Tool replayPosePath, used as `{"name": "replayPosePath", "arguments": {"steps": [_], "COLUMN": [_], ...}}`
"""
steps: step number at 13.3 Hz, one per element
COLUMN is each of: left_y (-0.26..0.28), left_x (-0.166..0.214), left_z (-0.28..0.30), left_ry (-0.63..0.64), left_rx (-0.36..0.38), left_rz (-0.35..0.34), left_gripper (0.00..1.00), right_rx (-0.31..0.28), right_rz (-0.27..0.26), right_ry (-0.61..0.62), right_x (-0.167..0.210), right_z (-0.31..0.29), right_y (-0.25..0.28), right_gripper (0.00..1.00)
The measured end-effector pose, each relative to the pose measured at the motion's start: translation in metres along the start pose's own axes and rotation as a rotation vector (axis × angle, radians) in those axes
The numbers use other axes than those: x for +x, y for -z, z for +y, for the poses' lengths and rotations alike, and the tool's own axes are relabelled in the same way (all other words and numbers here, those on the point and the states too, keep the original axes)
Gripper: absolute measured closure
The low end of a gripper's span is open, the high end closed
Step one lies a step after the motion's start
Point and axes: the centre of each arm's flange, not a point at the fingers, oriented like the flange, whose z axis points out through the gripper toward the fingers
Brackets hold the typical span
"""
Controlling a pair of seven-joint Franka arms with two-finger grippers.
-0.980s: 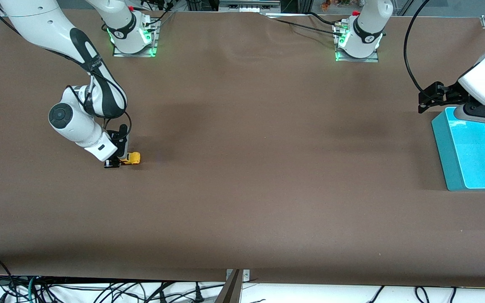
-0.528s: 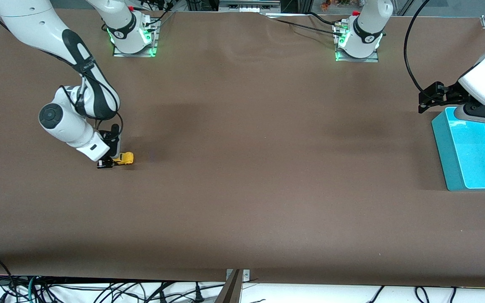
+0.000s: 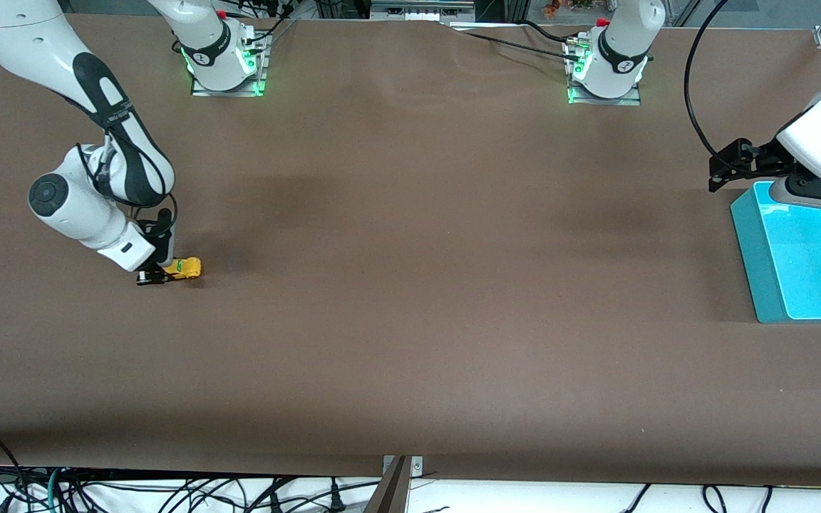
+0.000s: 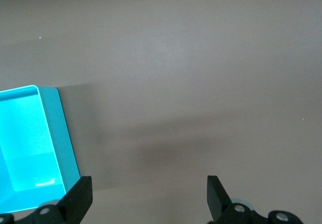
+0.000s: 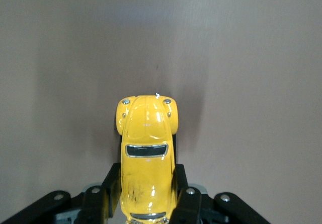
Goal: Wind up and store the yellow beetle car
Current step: 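Carry the car toward the table middle and open the right gripper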
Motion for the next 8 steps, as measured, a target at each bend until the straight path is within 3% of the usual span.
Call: {"name": "replayPosePath", "arguments": {"steps": [8], "left_y": [0.000], "left_x": [0.000], "left_z": [0.000], "left_ry": [0.000], "left_rx": [0.000], "left_rz": [0.000], "left_gripper": [0.00], "right_rx": [-0.010], "right_rz": [-0.002], "right_ry": [0.016], "right_x": [-0.052], "right_z": [-0.013], "right_y": [0.003], "right_gripper": [0.55]}}
